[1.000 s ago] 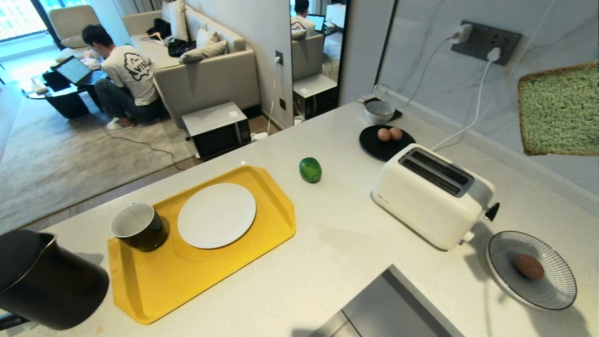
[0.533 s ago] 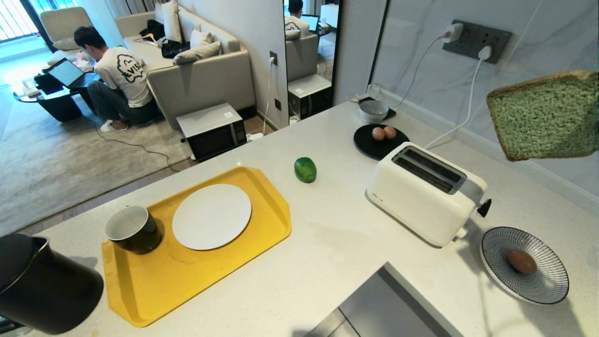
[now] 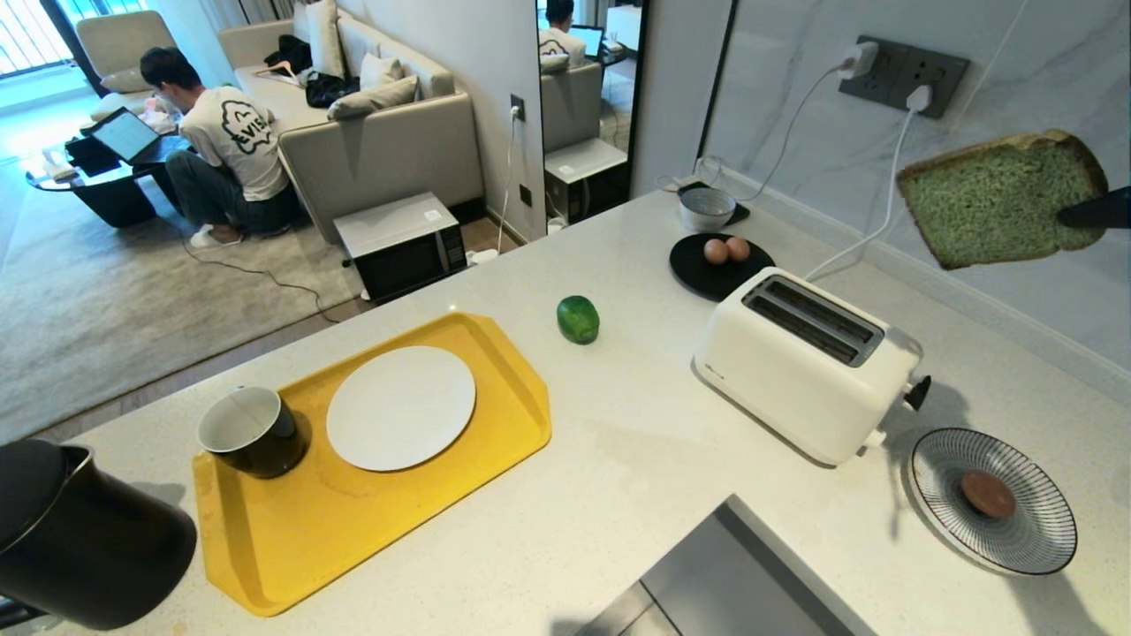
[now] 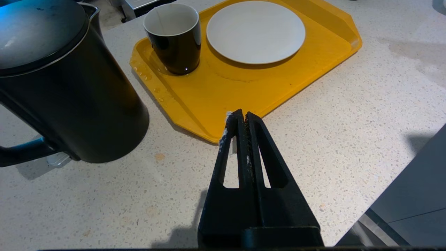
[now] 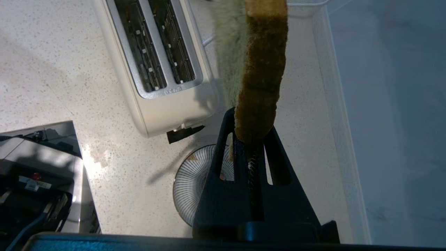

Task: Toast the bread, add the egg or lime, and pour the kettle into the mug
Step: Put the bread slices in the toaster

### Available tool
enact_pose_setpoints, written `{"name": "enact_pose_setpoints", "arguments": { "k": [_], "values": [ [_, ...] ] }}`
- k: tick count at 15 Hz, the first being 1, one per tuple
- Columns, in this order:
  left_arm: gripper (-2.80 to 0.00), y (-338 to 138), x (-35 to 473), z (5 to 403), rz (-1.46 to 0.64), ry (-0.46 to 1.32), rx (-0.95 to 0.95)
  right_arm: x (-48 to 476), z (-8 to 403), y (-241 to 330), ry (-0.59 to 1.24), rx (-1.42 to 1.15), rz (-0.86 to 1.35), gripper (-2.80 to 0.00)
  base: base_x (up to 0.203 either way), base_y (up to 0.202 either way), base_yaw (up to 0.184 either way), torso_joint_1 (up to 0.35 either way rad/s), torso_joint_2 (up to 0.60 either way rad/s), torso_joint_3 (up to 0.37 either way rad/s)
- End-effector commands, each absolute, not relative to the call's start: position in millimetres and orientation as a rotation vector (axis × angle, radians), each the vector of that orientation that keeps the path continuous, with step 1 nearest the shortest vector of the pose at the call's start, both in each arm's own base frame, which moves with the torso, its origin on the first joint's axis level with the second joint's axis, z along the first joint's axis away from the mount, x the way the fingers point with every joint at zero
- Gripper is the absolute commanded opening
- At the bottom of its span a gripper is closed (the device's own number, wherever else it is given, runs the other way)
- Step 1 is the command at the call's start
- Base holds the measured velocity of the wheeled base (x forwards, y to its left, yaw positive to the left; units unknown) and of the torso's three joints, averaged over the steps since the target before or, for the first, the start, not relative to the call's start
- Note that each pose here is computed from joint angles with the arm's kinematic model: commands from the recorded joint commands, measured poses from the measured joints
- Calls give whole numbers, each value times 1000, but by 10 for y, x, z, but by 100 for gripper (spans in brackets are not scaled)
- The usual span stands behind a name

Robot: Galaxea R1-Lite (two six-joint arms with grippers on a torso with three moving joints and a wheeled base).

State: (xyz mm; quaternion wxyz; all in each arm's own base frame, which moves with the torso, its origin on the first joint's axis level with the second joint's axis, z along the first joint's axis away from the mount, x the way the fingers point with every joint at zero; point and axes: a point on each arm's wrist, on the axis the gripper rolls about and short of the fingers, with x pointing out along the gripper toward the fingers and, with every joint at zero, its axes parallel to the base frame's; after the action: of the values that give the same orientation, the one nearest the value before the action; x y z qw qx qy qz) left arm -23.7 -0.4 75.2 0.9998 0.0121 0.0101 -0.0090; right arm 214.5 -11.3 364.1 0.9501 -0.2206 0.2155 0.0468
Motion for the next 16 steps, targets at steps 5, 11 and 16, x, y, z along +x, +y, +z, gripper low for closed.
{"name": "enact_pose_setpoints", "arguments": {
  "k": [5,11,16],
  "values": [
    [-280,-4,-236,752,-18,21,24,2176,3641,-143,443,-446,85,-280,0,0,0,42,-84,-37],
    [-280,-4,-236,752,-19,21,24,2194,3597,-147,461,-441,91,-280,0,0,0,37,-62,-29],
    [-280,-4,-236,752,-18,21,24,2148,3599,-148,456,-439,96,-280,0,0,0,0,0,0]
  ]
}}
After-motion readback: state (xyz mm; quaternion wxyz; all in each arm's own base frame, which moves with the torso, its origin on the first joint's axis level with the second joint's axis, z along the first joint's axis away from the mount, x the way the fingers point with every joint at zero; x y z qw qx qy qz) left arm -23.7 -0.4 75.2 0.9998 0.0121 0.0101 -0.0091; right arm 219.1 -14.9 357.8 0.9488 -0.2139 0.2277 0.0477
